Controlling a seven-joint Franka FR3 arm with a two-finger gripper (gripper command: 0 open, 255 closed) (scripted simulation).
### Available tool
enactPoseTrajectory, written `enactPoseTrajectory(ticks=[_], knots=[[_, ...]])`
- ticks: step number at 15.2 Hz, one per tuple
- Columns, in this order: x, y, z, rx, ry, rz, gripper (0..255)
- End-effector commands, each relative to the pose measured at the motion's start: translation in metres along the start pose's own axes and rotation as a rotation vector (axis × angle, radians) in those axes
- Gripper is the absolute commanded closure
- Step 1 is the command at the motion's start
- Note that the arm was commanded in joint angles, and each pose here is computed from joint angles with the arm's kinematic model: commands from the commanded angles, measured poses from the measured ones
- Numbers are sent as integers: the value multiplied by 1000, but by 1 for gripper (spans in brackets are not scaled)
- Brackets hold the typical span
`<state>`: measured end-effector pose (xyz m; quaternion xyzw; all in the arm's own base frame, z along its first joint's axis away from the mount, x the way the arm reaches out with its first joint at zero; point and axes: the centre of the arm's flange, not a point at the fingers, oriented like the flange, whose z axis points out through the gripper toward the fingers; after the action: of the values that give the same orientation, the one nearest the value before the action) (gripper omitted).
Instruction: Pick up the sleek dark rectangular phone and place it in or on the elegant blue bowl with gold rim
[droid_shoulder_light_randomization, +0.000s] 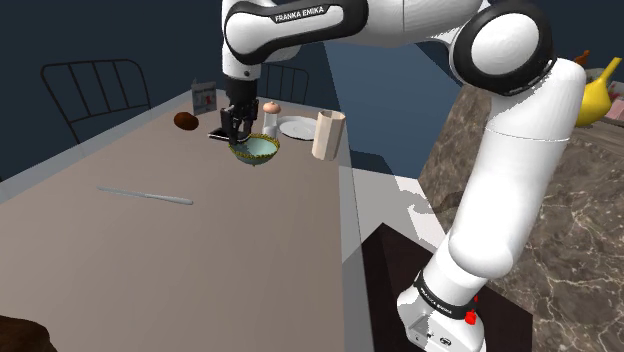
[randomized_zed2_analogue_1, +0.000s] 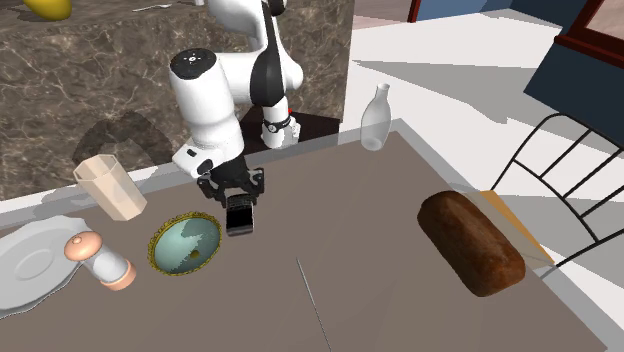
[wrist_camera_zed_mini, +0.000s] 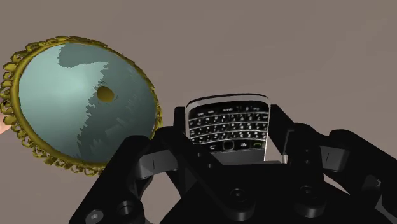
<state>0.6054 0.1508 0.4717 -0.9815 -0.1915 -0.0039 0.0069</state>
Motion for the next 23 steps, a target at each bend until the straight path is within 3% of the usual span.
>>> enactPoseTrajectory(ticks=[1, 11, 23], knots=[[0, 25, -1, 0, 0, -1, 255], [3, 156, -5, 0, 0, -1, 255], [2, 157, 58, 0, 0, -1, 255]])
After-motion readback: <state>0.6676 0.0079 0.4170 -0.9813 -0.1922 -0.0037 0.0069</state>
